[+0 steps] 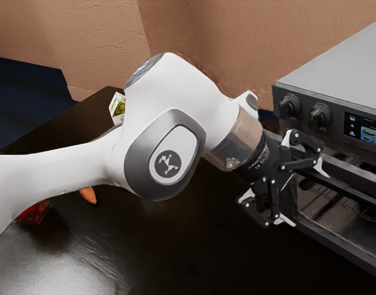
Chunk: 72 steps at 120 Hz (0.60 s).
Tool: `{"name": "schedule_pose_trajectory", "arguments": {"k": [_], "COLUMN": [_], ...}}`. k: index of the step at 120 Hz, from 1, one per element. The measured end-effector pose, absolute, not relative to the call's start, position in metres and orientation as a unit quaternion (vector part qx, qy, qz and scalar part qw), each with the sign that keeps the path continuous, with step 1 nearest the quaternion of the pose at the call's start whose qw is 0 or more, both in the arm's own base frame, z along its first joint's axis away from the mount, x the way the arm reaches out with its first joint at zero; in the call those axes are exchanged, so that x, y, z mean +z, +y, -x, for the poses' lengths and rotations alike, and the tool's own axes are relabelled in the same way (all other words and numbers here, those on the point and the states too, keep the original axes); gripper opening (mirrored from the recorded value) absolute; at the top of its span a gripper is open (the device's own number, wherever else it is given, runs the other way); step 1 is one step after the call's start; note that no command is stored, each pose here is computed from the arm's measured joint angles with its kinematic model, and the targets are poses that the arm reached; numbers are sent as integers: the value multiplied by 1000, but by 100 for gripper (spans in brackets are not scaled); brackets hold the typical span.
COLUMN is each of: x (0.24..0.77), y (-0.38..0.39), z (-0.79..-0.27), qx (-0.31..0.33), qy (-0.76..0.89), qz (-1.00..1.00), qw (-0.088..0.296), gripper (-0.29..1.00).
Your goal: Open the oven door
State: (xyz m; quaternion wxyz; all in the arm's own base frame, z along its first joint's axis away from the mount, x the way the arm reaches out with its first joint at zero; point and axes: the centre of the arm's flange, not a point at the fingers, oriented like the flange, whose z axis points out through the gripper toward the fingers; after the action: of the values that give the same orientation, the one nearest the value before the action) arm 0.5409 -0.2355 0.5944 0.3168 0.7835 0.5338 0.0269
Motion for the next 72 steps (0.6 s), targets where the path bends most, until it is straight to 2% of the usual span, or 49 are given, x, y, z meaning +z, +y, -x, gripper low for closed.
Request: {"name": "schedule_pose_trajectory", "arguments": {"k": [18, 33, 36, 40, 44, 49, 59, 72], "x": [588, 617, 639, 697, 746, 762, 727, 680], "y": [-164, -112, -99, -81, -62, -35, -17, -11], "z": [-487, -415, -414, -424, -435, -444, -449, -443], "qx": [39, 128, 156, 192, 209, 198, 132, 59], "qy": [571, 590, 586, 572, 567, 578, 589, 583], "qz": [-752, -725, -726, -731, -740, -749, -780, -806], "qw": [328, 332, 325, 318, 296, 255, 164, 82], "gripper": [70, 70, 70, 70, 70, 70, 70, 70]}}
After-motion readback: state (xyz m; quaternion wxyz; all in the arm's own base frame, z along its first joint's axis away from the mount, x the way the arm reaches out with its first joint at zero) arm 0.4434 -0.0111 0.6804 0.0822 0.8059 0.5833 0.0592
